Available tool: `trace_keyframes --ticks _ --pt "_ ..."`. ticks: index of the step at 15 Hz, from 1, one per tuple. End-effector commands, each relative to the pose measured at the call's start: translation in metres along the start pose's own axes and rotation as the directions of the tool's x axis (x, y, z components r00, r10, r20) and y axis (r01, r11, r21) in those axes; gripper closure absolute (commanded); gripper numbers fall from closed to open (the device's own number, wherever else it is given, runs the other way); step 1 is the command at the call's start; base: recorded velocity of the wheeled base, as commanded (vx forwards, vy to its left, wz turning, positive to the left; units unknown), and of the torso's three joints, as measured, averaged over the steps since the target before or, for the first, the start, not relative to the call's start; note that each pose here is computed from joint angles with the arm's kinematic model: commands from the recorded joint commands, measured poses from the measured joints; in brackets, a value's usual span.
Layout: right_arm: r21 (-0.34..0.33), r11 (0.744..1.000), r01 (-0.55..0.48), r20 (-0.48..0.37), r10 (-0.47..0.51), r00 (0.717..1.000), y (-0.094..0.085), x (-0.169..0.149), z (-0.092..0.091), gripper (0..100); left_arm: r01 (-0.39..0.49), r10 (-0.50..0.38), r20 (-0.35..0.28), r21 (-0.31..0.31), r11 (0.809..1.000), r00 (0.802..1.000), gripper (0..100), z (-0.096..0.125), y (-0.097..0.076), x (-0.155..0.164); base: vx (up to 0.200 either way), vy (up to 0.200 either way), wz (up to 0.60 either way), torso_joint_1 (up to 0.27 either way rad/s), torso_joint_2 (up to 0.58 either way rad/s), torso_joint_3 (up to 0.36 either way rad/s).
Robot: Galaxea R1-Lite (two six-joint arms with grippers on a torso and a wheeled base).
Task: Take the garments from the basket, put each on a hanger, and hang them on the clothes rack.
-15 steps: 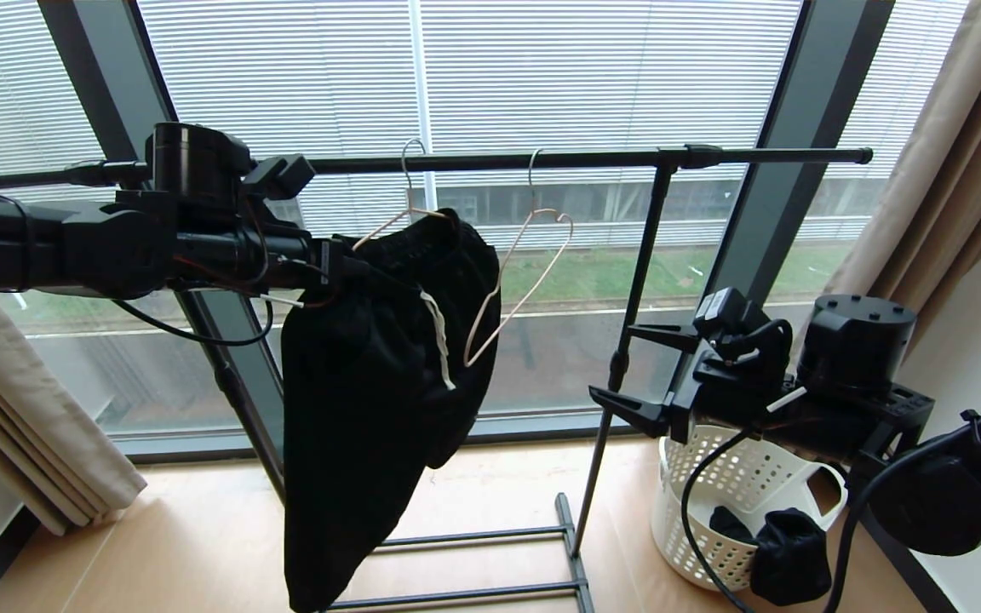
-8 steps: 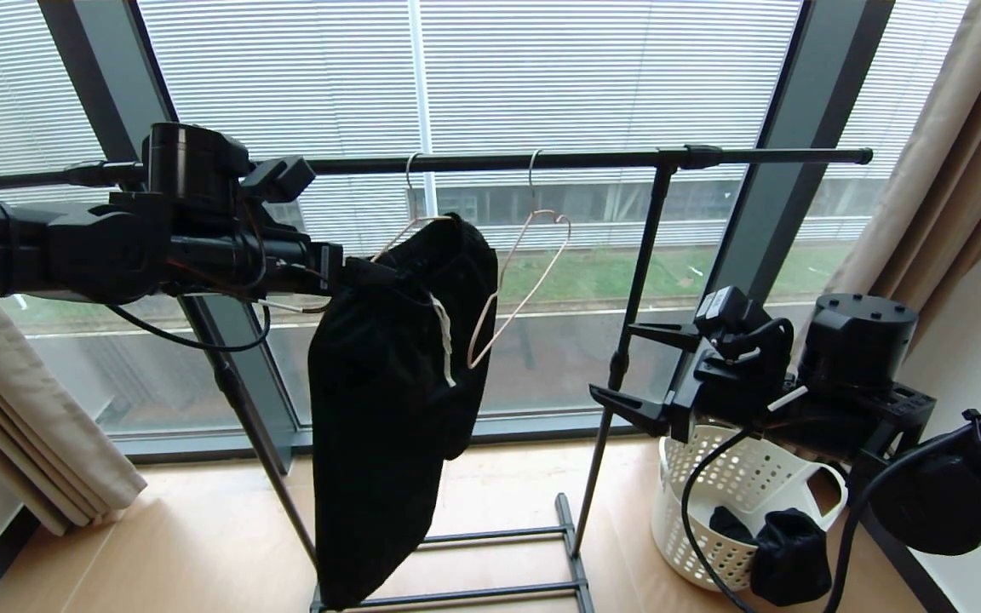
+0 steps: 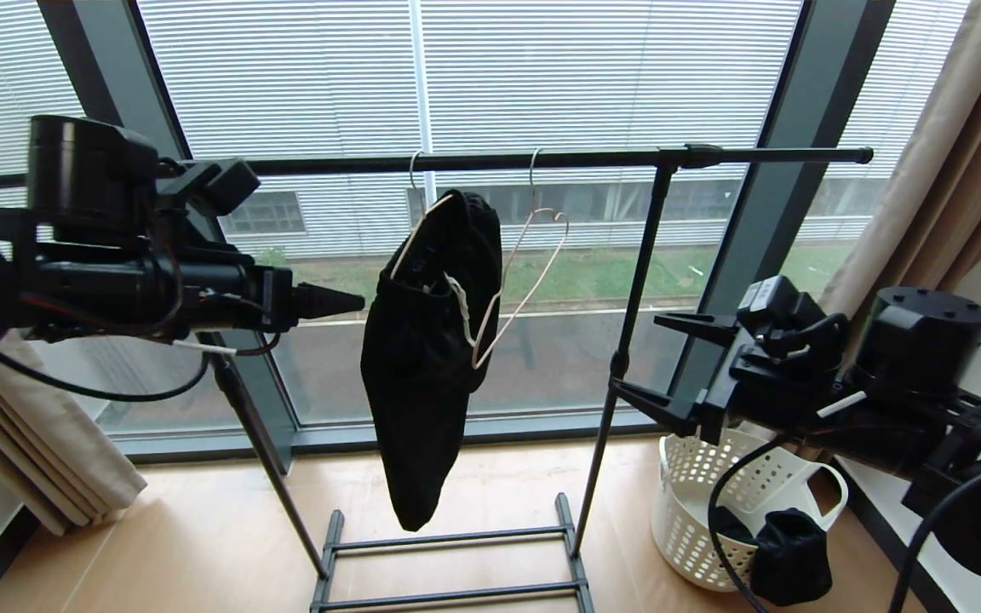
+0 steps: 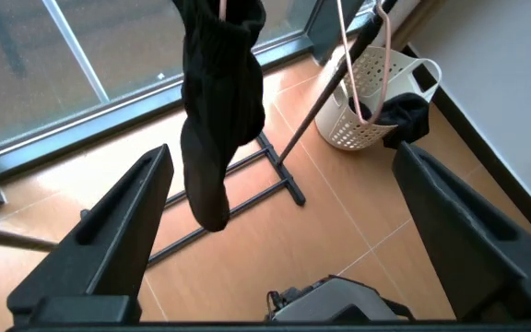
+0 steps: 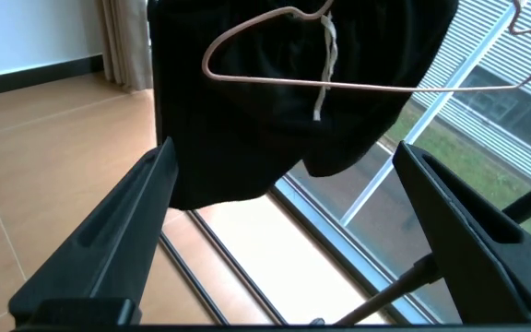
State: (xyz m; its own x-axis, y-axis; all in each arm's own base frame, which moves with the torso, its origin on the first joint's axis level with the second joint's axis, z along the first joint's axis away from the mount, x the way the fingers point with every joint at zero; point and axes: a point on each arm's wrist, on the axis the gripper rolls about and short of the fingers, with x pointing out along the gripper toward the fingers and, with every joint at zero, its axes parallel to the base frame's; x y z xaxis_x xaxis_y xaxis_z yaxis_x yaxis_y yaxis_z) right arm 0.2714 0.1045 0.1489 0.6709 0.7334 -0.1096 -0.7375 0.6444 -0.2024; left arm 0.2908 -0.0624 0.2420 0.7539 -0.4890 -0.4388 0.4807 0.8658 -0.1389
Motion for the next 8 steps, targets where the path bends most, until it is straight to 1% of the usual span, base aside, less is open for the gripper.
trace_keyframes --ticks 1,3,4,5,6,7,8 --pt "-0.042 0.995 0.085 0.078 -0.082 0.994 0.022 -0.06 0.033 0 -0.037 0.036 0.058 0.018 0.999 0.998 0 -0.022 -0.019 -0.066 0.0 0.0 0.0 0.0 0.0 0.0" --pt "-0.035 0.982 0.183 0.055 -0.181 0.982 0.041 -0.105 0.047 0 -0.045 0.042 0.087 0.027 0.999 0.995 0 -0.048 -0.034 -0.103 0.0 0.0 0.0 0.0 0.0 0.0" --pt "-0.032 0.981 0.19 0.044 -0.188 0.981 0.05 -0.122 0.051 0 -0.047 0.044 0.094 0.029 0.998 0.995 0 -0.061 -0.039 -0.115 0.0 0.0 0.0 0.0 0.0 0.0" --pt "-0.026 0.98 0.198 0.024 -0.198 0.98 0.057 -0.135 0.05 0 -0.048 0.045 0.096 0.029 0.998 0.994 0 -0.071 -0.042 -0.123 0.0 0.0 0.0 0.0 0.0 0.0" --pt "-0.016 0.971 0.238 -0.019 -0.238 0.971 0.067 -0.153 0.046 0 -0.057 0.054 0.1 0.029 0.998 0.993 0 -0.086 -0.046 -0.133 0.0 0.0 0.0 0.0 0.0 0.0" --pt "-0.011 0.963 0.271 -0.046 -0.271 0.961 0.075 -0.167 0.041 0 -0.085 0.082 0.102 0.028 0.996 0.991 0 -0.098 -0.049 -0.14 0.0 0.0 0.0 0.0 0.0 0.0" --pt "-0.011 0.959 0.284 -0.054 -0.284 0.957 0.079 -0.173 0.038 0 -0.099 0.096 0.105 0.027 0.995 0.99 0 -0.103 -0.05 -0.144 0.0 0.0 0.0 0.0 0.0 0.0"
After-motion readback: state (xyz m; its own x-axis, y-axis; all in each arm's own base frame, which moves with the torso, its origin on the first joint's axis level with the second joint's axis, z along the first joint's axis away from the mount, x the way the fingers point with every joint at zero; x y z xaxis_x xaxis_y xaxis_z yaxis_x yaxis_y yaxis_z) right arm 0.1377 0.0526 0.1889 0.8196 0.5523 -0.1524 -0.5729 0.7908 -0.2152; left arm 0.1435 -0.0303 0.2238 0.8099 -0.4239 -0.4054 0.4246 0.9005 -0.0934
